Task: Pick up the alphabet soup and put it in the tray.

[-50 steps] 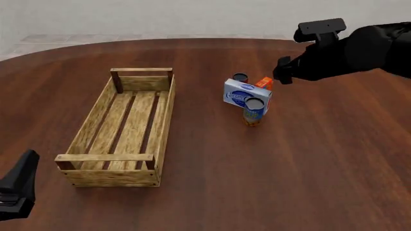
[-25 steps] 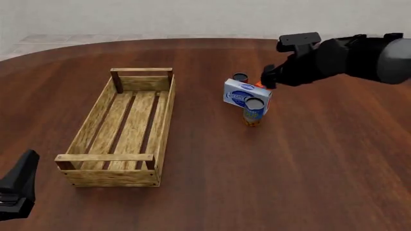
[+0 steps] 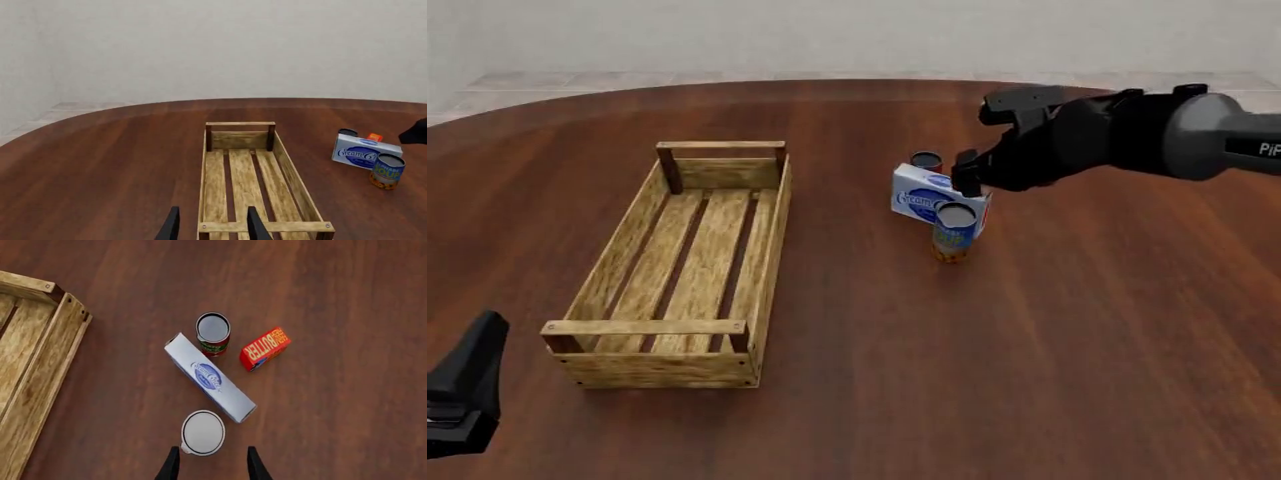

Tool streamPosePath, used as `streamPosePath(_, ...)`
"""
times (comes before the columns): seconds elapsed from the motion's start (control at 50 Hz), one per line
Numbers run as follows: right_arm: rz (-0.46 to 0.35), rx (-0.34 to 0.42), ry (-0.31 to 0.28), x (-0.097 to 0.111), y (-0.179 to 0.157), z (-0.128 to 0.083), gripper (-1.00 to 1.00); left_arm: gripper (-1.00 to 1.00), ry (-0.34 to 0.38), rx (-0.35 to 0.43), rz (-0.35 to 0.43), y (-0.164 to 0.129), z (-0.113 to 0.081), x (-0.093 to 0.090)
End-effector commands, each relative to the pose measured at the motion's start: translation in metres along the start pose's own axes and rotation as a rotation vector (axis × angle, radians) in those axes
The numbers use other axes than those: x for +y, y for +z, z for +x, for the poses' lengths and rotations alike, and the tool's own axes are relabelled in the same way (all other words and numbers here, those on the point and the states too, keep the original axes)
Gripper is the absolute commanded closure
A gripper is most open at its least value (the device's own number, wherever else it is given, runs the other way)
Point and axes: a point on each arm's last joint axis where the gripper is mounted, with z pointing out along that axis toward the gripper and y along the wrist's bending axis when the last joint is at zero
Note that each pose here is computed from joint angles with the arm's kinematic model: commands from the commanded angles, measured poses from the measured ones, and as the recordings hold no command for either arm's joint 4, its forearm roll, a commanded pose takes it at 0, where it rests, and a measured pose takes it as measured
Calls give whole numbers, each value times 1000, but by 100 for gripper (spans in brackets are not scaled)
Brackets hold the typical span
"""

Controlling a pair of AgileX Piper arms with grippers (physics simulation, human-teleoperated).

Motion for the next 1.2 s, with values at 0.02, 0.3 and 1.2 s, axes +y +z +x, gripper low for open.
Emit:
streamPosePath(0.02, -10, 8, -5, 6, 6, 1, -100, -100, 0, 0, 0, 0, 0, 0)
streamPosePath(0.3, -10, 19, -11, 6, 17, 2, -100, -100, 0, 0, 0, 0, 0, 0)
streamPosePath(1.2, -12, 83, 22, 9, 68, 28, -100, -100, 0, 0, 0, 0, 0, 0)
